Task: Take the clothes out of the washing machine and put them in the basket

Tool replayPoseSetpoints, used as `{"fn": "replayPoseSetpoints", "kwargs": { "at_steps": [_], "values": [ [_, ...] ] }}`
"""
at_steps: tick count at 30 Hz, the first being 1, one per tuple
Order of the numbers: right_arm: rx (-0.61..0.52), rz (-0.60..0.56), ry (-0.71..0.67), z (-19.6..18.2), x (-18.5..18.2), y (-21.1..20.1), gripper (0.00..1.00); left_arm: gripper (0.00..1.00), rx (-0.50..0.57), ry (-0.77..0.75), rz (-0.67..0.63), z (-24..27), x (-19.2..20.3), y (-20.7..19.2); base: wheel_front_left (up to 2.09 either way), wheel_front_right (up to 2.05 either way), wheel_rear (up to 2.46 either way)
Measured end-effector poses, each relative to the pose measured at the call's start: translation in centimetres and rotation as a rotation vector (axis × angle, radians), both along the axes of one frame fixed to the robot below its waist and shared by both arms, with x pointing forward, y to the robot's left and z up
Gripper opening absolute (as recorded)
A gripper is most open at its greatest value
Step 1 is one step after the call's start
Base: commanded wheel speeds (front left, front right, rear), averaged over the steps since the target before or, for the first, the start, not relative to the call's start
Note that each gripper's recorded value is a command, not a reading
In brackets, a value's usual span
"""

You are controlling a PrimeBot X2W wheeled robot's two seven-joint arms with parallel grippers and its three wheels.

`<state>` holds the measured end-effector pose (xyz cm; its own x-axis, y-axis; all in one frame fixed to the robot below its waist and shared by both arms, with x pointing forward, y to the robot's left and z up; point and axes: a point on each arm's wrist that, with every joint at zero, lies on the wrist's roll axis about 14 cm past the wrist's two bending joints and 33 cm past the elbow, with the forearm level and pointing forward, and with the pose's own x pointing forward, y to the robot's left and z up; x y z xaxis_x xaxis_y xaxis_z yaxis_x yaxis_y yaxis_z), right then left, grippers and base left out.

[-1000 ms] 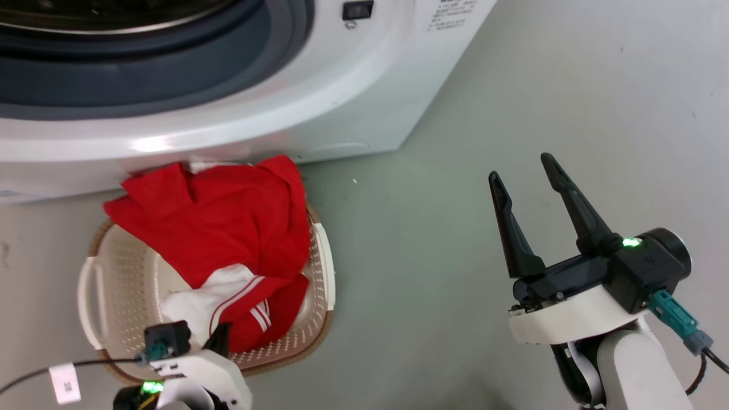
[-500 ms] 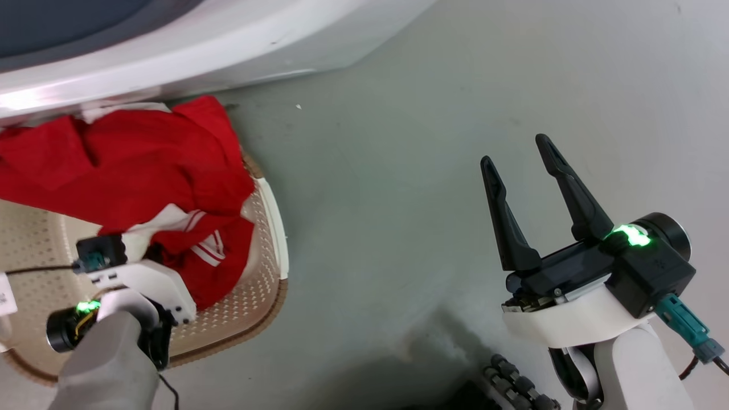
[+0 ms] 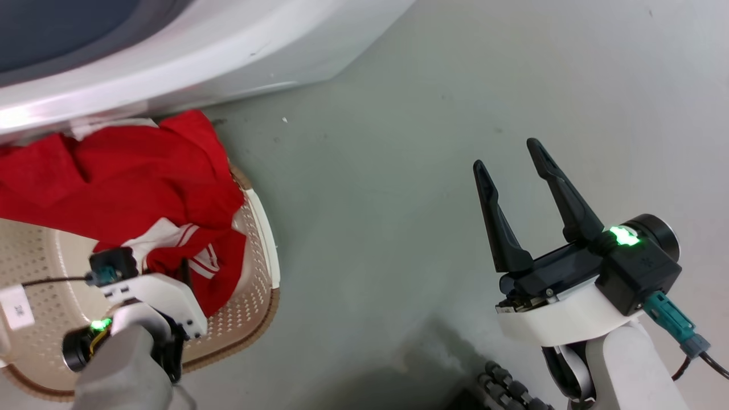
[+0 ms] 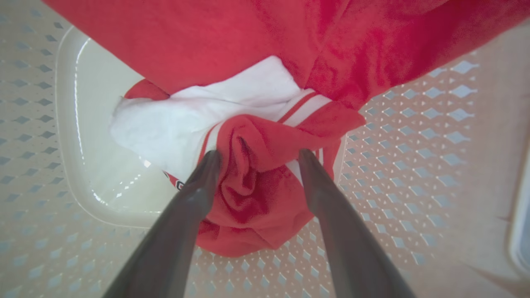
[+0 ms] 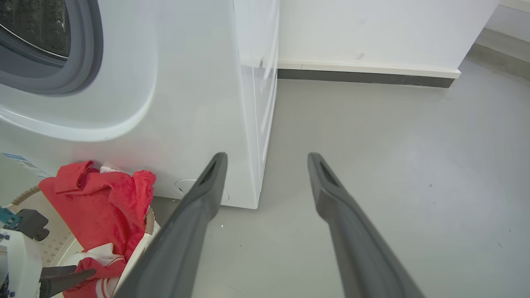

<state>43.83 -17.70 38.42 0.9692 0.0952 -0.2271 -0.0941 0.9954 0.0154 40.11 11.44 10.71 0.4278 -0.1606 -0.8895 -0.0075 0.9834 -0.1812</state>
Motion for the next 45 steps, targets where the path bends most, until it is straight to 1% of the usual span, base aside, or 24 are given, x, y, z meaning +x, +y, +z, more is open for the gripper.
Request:
{"fn": "replayPoseSetpoints", "kwargs": {
  "at_steps": [8, 15, 23, 29, 37, 45],
  "values": [
    [0.020, 0.025, -0.078, 3.3, 0.0, 1.0, 1.00, 1.00, -0.006, -0.033, 0.051, 4.3, -2.6, 1.1, 0.00, 0.00, 0.00],
    [0.041, 0.054, -0.151, 6.7, -0.5, 2.2, 1.00, 1.00, -0.025, -0.218, 0.072, 10.4, -1.2, 1.9, 0.00, 0.00, 0.00],
    [0.062, 0.104, -0.200, 9.4, -1.3, 4.2, 1.00, 1.00, -0.033, -0.460, 0.117, 17.8, 0.5, 3.6, 0.00, 0.00, 0.00],
    [0.077, 0.138, -0.235, 11.1, -1.8, 5.5, 1.00, 1.00, -0.038, -0.682, 0.156, 24.2, 2.4, 4.7, 0.00, 0.00, 0.00],
    [0.086, 0.153, -0.267, 12.7, -2.9, 6.1, 1.00, 1.00, -0.026, -0.965, 0.164, 32.8, 3.0, 5.6, 0.00, 0.00, 0.00],
    [0.082, 0.142, -0.295, 13.9, -3.9, 5.7, 1.00, 1.00, 0.027, -1.248, 0.154, 41.8, 2.6, 6.5, 0.00, 0.00, 0.00]
  ]
}}
